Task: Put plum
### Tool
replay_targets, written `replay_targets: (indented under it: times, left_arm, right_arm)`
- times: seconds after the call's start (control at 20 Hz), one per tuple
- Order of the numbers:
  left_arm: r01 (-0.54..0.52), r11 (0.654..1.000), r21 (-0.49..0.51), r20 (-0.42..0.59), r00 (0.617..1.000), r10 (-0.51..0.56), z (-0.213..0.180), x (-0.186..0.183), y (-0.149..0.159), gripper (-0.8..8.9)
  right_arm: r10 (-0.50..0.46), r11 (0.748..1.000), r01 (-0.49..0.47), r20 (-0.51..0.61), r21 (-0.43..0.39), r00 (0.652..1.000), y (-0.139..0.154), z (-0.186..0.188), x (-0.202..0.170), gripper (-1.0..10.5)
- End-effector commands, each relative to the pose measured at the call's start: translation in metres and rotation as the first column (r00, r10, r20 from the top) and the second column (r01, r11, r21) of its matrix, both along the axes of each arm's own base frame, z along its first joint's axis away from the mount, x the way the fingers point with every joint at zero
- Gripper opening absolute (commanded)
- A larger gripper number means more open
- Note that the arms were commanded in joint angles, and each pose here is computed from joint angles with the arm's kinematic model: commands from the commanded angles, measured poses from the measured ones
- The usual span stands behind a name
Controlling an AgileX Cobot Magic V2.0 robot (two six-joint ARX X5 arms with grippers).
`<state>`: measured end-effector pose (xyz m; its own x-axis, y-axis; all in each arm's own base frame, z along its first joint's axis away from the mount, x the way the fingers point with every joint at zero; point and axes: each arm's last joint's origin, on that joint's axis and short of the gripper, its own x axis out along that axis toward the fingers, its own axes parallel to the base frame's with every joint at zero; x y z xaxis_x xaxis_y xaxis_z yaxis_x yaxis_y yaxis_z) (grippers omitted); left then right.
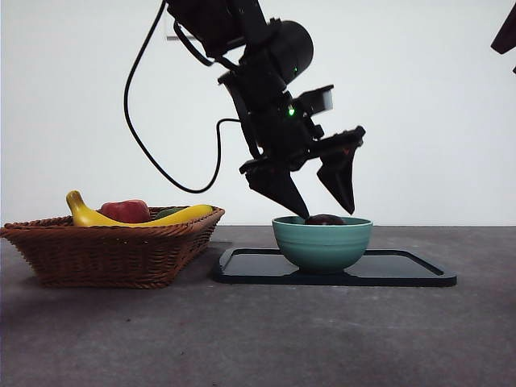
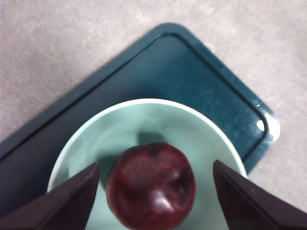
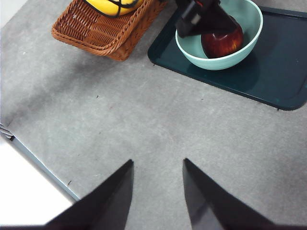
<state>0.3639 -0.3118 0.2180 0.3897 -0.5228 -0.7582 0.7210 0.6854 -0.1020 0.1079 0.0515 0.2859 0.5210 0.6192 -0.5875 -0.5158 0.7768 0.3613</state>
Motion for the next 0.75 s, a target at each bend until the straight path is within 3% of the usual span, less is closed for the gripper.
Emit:
replay_targets:
  times: [0.05,0.65,0.75]
  left_arm:
    - [0.019,1.000,0.018,0.032,0.999,-0.020,-0.006,0.002,-0.011,3.74]
    - [0.035,0.998,0.057,-0.007,0.999,-0.035,-0.028,0.002,-0.016,3.71]
    - [0.032,0.998,0.060,0.001,0.999,-0.032,-0.027,0.001,-0.017,3.23]
  right_arm:
    - [0.005,1.000,-0.005,-0.001,0.003,1.000,0.001,0.001,0.001,1.6]
    - [0.005,1.000,-0.005,-0.001,0.002,1.000,0.001,0.001,0.001,1.6]
    - [0.006,1.000,-0.006,0.001,0.002,1.000,0.001,0.001,0.001,1.6]
